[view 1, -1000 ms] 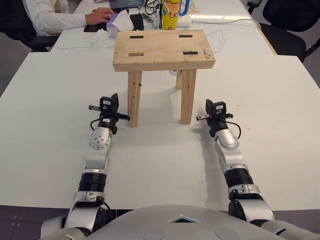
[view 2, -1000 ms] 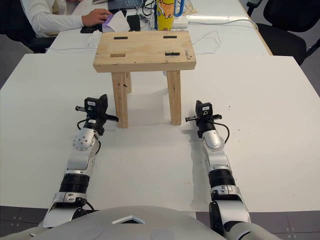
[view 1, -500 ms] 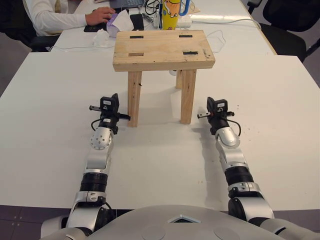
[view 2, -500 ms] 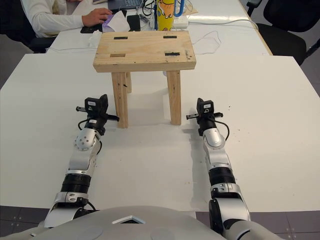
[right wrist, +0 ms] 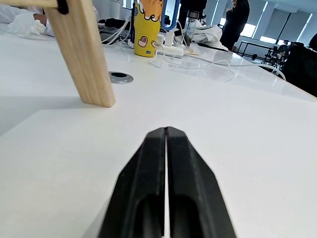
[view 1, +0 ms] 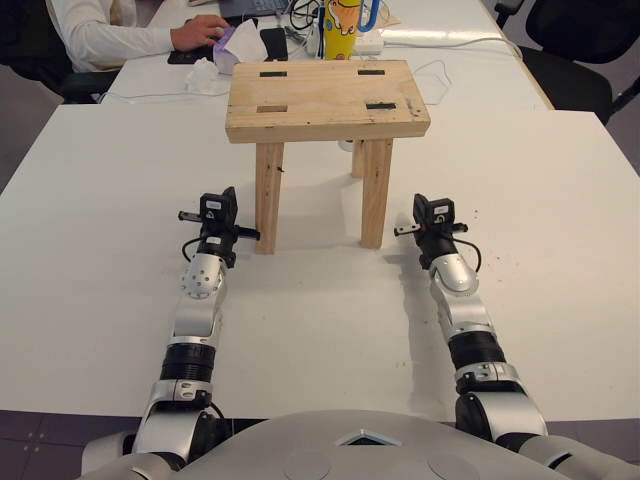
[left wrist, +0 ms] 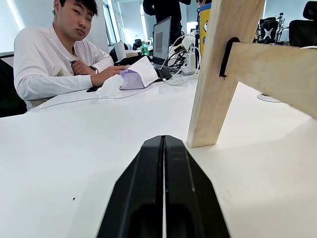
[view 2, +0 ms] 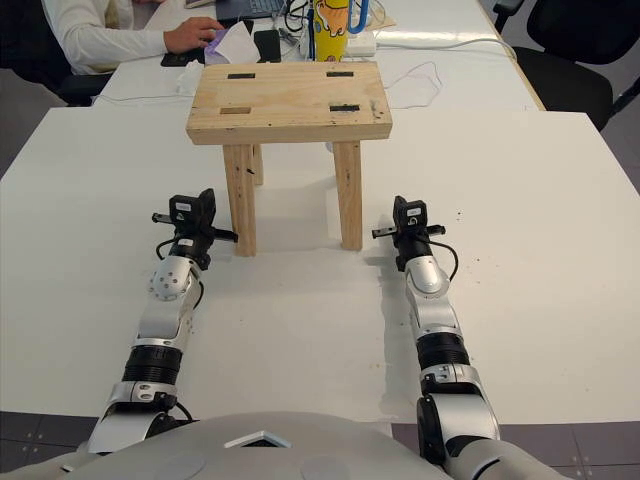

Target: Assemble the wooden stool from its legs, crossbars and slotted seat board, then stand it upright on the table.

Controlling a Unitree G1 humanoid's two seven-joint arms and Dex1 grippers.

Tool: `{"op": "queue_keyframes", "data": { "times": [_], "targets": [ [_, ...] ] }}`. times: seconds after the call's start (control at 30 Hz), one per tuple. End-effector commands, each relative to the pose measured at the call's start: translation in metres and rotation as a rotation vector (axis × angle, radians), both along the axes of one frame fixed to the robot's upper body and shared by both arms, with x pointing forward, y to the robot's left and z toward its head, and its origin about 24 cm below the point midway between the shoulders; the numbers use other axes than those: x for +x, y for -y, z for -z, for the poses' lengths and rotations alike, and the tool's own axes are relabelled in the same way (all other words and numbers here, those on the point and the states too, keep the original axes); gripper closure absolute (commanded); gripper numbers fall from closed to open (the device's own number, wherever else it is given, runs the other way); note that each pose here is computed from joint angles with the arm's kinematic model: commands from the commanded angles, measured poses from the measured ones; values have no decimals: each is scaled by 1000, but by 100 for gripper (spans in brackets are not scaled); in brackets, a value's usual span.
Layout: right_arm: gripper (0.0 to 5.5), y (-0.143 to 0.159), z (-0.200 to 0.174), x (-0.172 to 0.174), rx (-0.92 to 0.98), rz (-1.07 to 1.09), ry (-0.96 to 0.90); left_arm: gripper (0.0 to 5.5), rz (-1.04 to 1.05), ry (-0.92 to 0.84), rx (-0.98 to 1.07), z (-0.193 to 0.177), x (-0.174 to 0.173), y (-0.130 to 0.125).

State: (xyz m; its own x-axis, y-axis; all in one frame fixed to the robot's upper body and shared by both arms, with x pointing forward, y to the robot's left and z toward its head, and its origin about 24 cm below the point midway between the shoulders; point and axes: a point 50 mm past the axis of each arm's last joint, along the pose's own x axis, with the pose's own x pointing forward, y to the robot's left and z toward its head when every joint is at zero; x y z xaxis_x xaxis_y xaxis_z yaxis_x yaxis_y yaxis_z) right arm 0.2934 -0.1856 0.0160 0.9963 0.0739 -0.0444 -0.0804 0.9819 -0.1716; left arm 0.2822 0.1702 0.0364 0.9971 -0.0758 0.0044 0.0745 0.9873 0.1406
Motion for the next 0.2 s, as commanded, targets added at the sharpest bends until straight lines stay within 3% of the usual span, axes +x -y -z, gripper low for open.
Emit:
{"op": "queue_keyframes", "data": {
  "times": [0.03, 0.2],
  "targets": [
    [547, -1, -3, 4, 14, 10, 17, 550, 0, 16, -3, -4, 4, 0],
    [547, -1, -3, 3, 14, 10, 18, 550, -2, 16, -6, -3, 3, 1]
  ]
}}
